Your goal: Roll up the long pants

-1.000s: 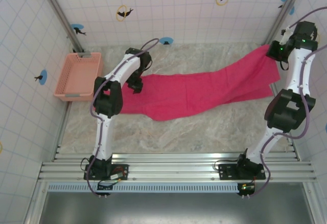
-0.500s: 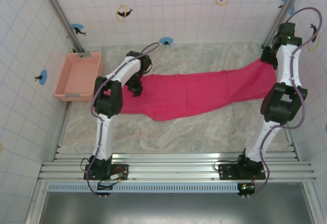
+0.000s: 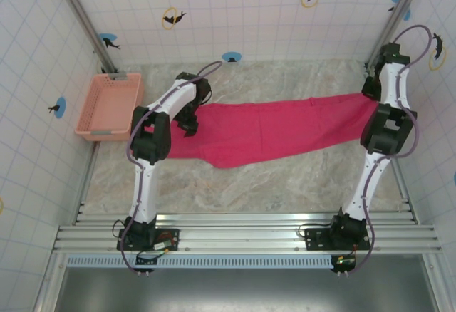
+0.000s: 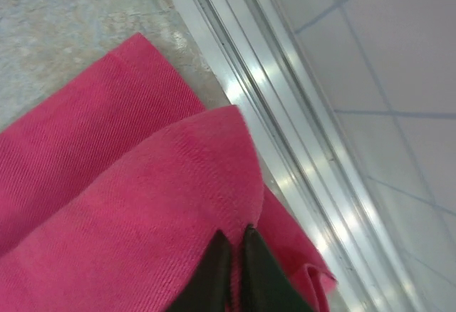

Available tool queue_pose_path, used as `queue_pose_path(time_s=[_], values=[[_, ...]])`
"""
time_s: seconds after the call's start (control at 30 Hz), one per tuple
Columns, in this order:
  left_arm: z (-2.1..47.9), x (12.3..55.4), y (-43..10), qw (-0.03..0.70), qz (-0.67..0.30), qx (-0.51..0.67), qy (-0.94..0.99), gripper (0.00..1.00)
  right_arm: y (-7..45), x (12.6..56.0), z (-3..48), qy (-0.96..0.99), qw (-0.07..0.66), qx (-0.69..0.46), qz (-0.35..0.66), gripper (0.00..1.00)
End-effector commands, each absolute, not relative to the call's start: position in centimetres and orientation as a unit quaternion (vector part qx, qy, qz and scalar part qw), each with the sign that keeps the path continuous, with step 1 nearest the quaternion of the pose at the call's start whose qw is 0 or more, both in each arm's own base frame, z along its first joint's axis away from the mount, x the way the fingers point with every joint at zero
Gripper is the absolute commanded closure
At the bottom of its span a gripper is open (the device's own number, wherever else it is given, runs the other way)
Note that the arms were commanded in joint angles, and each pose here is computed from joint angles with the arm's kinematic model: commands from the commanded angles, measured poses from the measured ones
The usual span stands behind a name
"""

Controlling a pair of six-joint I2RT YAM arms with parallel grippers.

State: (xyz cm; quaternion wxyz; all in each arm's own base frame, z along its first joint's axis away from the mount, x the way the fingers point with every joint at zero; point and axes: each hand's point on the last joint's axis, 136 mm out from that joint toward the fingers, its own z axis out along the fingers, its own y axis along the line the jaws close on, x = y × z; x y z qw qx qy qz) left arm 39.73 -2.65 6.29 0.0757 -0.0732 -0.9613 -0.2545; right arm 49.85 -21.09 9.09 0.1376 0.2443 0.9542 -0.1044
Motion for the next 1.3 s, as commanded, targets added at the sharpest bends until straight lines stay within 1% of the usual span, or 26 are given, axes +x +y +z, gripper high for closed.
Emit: queue_pose_path(time_s=[0.0,0.07,0.1,0.13,0.27,0.53,0.6,0.77,0.9,1.27], values=[[8.0,39.6,-2.9,0.066,-0.249,-0.06,-0.964,0.03,-21.7,50.0,8.1,0.954,0.121,0.258,-0.097,0.57],[7.9,39.5,-3.1,0.067,-0.249,-0.061,-0.964,0.03,-22.0,49.8,7.8,0.952,0.115,0.263,-0.106,0.4],[7.8,39.5,-3.1,0.068,-0.247,-0.061,-0.965,0.03,-22.2,49.6,7.8,0.951,0.115,0.266,-0.11,0.37],[7.7,39.5,-3.1,0.069,-0.248,-0.061,-0.964,0.02,-22.3,49.4,7.9,0.95,0.115,0.269,-0.113,0.34],[7.4,39.9,-3.3,0.068,-0.242,-0.062,-0.966,0.02,-22.9,47.7,9.0,0.94,0.129,0.298,-0.108,0.28],[7.3,41.3,-4.4,0.051,-0.223,-0.066,-0.971,0.02,-22.3,42.2,8.8,0.915,0.147,0.374,-0.037,0.28],[6.1,41.6,-4.5,0.063,-0.222,-0.071,-0.97,0.03,-22.0,41.0,8.3,0.912,0.144,0.384,-0.026,0.28],[6.1,42.4,-5.1,0.06,-0.217,-0.079,-0.971,0.02,-21.3,38.6,6.0,0.904,0.124,0.408,-0.007,0.28],[6.4,42.9,-5.3,0.055,-0.213,-0.08,-0.972,0.02,-20.8,37.7,4.3,0.89,0.125,0.437,0.026,0.31],[6.8,42.2,-4.9,0.061,-0.223,-0.085,-0.969,0.03,-21.7,38.3,1.8,0.88,0.122,0.458,0.012,0.33]])
